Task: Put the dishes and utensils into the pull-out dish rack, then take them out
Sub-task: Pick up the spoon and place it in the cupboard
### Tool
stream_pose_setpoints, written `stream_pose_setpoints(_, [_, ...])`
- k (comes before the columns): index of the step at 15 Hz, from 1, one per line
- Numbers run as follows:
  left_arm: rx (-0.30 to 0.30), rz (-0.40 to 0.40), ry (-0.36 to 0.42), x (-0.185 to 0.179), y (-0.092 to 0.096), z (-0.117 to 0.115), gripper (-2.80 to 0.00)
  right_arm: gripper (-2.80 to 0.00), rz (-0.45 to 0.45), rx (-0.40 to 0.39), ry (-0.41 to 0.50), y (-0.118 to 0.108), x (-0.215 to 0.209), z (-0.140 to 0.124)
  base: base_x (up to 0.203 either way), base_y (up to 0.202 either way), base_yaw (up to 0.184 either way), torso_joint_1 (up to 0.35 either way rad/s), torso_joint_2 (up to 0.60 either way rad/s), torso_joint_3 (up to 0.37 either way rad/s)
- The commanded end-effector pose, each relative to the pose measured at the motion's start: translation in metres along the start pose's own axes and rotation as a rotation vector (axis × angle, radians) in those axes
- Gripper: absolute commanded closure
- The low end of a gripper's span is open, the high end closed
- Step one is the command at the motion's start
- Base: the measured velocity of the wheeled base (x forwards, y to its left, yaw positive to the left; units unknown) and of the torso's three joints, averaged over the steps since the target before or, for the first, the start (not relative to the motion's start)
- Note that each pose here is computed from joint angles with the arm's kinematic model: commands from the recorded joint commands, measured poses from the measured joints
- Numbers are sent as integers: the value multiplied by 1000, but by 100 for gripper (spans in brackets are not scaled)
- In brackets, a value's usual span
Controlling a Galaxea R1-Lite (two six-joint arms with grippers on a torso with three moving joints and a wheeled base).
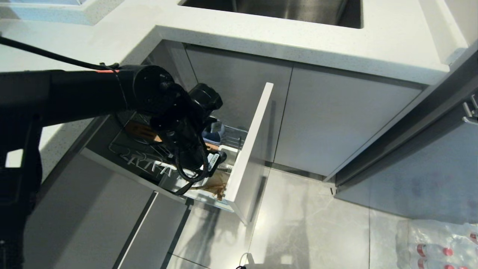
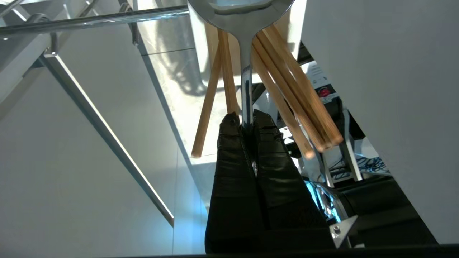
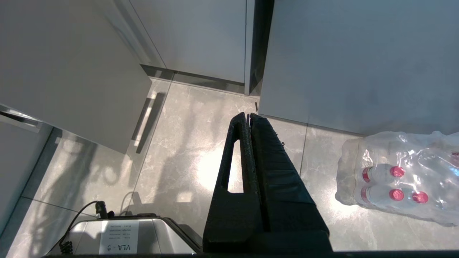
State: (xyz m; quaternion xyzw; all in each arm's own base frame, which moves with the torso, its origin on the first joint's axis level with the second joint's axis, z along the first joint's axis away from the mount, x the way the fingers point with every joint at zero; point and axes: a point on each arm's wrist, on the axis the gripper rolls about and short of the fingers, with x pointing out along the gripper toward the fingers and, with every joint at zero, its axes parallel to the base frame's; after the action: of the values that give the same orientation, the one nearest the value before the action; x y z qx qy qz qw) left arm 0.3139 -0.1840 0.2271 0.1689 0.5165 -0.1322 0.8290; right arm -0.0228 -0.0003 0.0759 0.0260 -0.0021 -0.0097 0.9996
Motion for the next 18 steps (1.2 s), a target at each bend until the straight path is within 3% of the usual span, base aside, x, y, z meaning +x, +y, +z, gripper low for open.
stream_pose_setpoints(1, [4, 7, 27, 13, -2, 2, 0, 0, 1, 0, 1, 0, 0, 0, 0, 0, 0, 0, 0, 0])
stream_pose_setpoints(18, [-26, 52, -30, 55, -4, 20, 0, 0, 1, 0, -1, 0, 0, 0, 0, 0, 0, 0, 0, 0])
